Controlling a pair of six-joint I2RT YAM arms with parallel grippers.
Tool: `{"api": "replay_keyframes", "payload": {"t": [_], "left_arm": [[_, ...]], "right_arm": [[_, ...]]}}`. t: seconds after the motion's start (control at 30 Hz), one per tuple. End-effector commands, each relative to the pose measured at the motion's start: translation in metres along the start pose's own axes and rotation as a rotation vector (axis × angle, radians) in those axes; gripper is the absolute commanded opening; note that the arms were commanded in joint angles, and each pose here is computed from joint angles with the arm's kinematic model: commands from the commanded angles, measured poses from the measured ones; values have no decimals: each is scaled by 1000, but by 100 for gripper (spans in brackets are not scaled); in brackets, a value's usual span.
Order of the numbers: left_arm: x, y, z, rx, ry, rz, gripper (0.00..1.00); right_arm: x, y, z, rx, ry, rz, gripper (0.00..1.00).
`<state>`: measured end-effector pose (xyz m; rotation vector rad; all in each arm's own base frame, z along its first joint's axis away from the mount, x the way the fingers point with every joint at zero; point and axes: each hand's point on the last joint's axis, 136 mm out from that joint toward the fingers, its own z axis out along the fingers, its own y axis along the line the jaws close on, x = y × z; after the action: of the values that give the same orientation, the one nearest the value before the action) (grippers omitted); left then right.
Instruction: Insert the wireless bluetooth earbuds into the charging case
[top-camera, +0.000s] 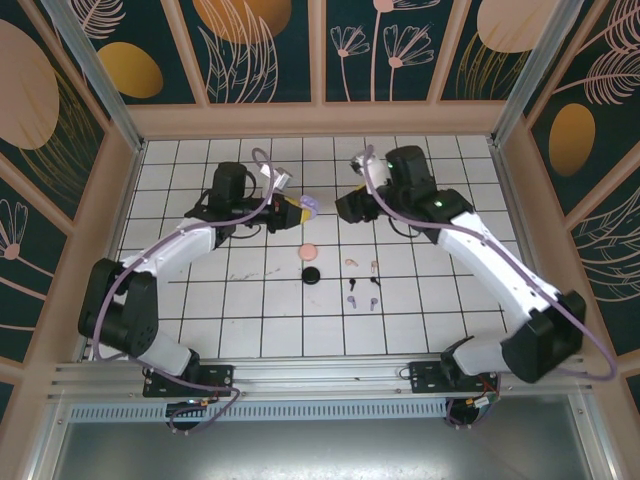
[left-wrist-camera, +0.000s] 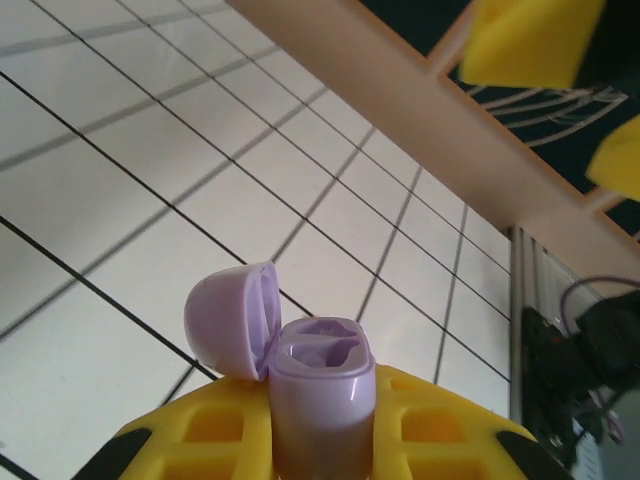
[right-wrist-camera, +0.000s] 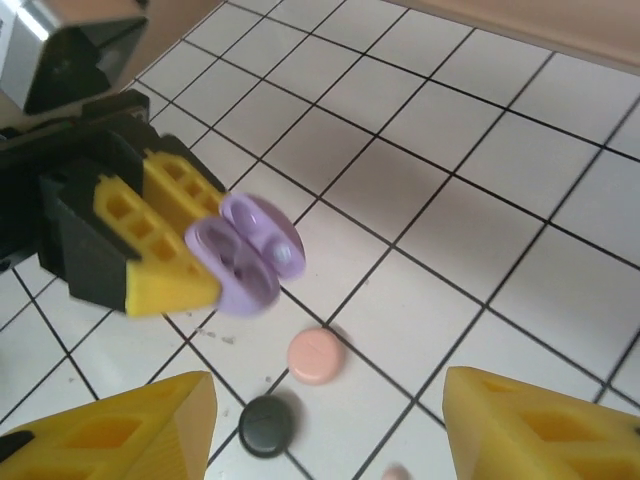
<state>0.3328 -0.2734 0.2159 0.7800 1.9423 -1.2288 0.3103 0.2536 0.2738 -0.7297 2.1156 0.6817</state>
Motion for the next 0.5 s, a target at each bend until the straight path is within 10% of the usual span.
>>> {"api": "replay_keyframes", "payload": {"t": [0.0, 0.47], "left_arm": [[-33, -7, -19, -80, -183, 83, 0], [-46, -23, -82, -291, -532, 265, 0]], "right_arm": [[41, -10, -3, 74, 92, 182, 62], [191, 21, 31, 220, 439, 316, 57]]}}
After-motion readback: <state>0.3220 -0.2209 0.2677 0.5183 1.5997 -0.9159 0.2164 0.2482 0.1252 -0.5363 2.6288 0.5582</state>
